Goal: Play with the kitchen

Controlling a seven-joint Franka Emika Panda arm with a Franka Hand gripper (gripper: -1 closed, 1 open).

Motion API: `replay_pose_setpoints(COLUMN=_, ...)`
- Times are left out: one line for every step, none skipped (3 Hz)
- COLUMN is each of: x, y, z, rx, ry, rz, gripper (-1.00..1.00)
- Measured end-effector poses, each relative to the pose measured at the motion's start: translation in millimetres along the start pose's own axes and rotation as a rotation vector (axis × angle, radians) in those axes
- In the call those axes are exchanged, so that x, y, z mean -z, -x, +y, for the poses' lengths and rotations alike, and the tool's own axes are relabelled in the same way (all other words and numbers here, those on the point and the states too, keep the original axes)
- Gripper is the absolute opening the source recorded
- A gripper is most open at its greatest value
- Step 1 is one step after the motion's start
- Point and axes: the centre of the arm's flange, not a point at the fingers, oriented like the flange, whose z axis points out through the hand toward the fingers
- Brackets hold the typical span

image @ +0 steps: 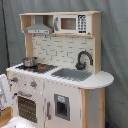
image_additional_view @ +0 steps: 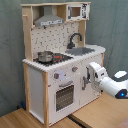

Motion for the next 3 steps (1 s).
replay_pose_setpoints(x=21.7, y=-21.4, z=-9.7, rx=0.075, ry=-0.025, rz=0.055, gripper=1.0)
replay_pose_setpoints(x=50.9, y=-52.8, z=-21.3, rx=0.118, ry=-0.053, rz=0.13, gripper=1.0)
replay_pose_setpoints(x=50.7, y=-78.3, z=-25.0, rx=0.134, ry=-0.05, rz=0.15, gripper=1.0)
